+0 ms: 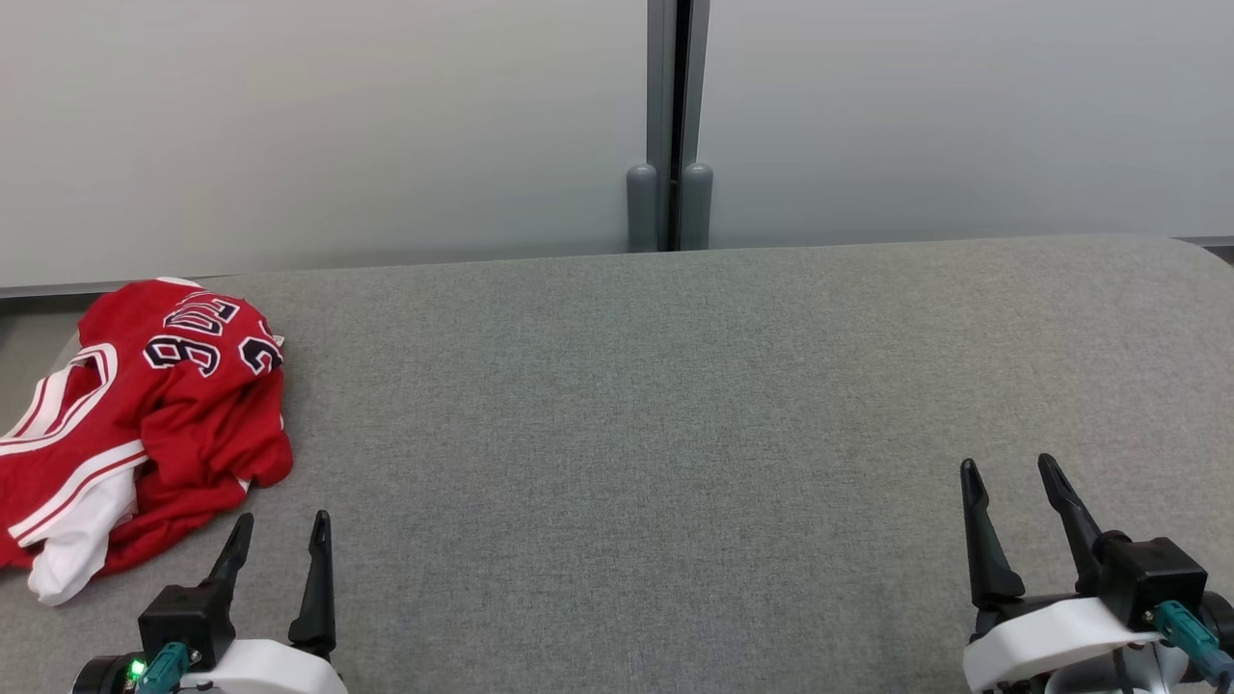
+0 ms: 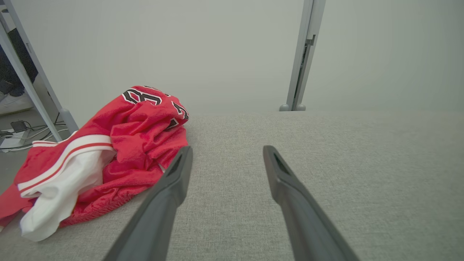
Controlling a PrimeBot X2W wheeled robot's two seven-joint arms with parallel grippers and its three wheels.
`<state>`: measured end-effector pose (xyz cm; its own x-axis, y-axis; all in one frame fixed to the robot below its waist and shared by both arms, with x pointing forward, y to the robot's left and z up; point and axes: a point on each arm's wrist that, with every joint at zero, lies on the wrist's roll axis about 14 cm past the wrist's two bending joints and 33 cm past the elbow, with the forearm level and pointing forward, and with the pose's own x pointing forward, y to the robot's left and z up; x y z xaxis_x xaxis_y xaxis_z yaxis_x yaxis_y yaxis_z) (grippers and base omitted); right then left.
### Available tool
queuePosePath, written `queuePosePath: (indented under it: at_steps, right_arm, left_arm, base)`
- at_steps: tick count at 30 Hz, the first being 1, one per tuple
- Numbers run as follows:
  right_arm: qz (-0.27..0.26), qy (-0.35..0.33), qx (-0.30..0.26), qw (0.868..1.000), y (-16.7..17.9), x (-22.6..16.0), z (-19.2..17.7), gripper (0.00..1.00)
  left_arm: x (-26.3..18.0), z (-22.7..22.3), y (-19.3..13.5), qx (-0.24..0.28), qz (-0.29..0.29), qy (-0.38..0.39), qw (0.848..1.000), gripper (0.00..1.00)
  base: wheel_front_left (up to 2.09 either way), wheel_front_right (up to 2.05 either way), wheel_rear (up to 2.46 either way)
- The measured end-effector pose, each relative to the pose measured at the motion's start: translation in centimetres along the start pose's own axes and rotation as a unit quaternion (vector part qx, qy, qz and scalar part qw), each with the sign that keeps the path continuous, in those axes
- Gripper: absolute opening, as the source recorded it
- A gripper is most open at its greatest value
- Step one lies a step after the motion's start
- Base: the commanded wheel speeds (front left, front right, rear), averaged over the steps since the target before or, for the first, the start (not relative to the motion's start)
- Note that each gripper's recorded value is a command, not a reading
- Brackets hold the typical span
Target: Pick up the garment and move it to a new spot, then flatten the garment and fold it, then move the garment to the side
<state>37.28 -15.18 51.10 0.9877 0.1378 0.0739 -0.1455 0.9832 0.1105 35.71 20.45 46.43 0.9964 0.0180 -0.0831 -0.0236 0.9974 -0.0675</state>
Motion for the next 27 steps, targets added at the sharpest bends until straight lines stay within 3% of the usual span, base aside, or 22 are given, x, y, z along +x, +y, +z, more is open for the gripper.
queuePosePath:
  at_steps: [15, 27]
  right_arm:
    - [0.008, -0.008, -0.048, 0.999, 0.1, -0.2, 0.2, 1.00]
    - [0.007, -0.014, -0.055, 0.998, 0.0, -0.1, 0.4, 1.00]
  left_arm:
    - [-0.3, -0.7, 0.9, 0.054, 0.005, 0.005, 0.999, 1.00]
    - [-0.6, -0.8, 1.3, 0.082, 0.008, 0.003, 0.997, 1.00]
  base:
    - [0.00, 0.00, 0.00]
    - [0.00, 0.00, 0.00]
